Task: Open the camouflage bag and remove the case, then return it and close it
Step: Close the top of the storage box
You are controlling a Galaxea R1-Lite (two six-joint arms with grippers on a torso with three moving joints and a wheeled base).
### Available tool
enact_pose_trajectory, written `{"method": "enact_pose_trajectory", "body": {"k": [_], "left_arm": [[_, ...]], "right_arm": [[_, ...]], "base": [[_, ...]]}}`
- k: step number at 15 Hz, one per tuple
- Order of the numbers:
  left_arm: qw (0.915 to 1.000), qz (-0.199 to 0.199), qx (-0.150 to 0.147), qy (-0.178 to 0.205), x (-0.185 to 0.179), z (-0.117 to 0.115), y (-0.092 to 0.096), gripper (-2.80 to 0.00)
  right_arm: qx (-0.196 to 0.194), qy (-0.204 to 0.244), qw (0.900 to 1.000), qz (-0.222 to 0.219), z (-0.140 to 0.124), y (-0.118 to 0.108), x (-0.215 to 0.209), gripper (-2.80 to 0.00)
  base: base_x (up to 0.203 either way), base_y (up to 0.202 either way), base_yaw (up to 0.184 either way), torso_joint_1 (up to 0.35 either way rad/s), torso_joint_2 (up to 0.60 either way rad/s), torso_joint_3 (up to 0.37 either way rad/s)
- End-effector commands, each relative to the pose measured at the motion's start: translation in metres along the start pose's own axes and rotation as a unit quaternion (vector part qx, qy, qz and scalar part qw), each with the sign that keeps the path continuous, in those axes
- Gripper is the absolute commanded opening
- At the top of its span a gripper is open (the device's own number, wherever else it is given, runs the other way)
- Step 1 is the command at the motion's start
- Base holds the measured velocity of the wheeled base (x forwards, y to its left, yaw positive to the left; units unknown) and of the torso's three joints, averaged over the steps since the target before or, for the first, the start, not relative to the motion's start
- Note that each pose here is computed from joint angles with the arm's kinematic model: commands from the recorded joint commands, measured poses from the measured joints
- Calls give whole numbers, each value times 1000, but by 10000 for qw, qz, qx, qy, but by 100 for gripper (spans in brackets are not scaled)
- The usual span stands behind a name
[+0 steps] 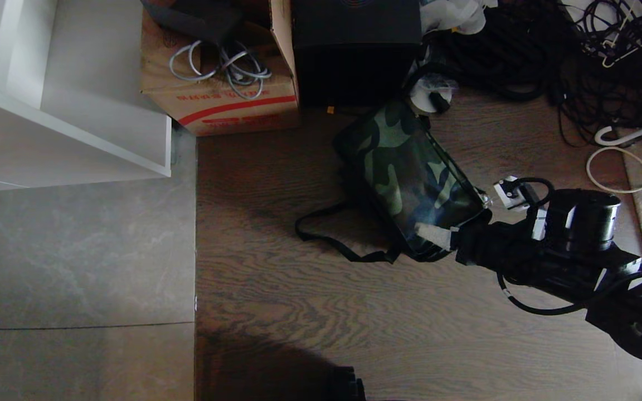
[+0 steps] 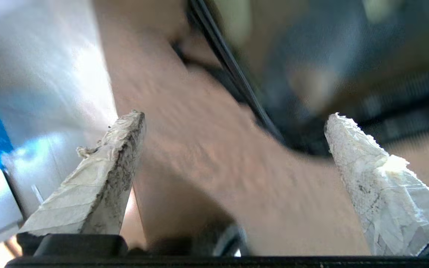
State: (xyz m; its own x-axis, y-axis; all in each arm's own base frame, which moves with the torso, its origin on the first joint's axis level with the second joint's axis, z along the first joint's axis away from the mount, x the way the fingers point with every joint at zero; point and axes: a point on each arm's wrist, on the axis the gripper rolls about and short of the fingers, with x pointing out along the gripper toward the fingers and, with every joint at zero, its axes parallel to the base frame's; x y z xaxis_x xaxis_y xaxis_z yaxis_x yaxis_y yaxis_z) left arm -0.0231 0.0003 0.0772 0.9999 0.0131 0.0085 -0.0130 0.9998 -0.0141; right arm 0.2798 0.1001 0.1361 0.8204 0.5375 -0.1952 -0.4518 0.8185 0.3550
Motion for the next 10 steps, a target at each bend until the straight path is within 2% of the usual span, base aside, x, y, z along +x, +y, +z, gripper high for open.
{"method": "enact_pose_trajectory", "body": {"k": [1, 3, 5, 7, 10], "left_arm": [[10000, 3, 1, -4, 0, 0, 0, -280], [10000, 3, 1, -4, 0, 0, 0, -280], [10000, 3, 1, -4, 0, 0, 0, -280], [10000, 3, 1, -4, 0, 0, 0, -280], [10000, 3, 1, -4, 0, 0, 0, -280]], "right_arm": [[153, 516, 9982, -277, -10, -8, -2, 0], [207, 604, 9970, -433, -12, -17, 5, 0], [227, 460, 9971, -569, -6, -21, 15, 0], [442, 324, 9966, -610, 0, -25, 27, 0], [507, 340, 9958, -683, -1, -32, 34, 0]], "base": [[0, 0, 0, 0, 0, 0], [0, 0, 0, 0, 0, 0], [0, 0, 0, 0, 0, 0], [0, 0, 0, 0, 0, 0], [0, 0, 0, 0, 0, 0]]}}
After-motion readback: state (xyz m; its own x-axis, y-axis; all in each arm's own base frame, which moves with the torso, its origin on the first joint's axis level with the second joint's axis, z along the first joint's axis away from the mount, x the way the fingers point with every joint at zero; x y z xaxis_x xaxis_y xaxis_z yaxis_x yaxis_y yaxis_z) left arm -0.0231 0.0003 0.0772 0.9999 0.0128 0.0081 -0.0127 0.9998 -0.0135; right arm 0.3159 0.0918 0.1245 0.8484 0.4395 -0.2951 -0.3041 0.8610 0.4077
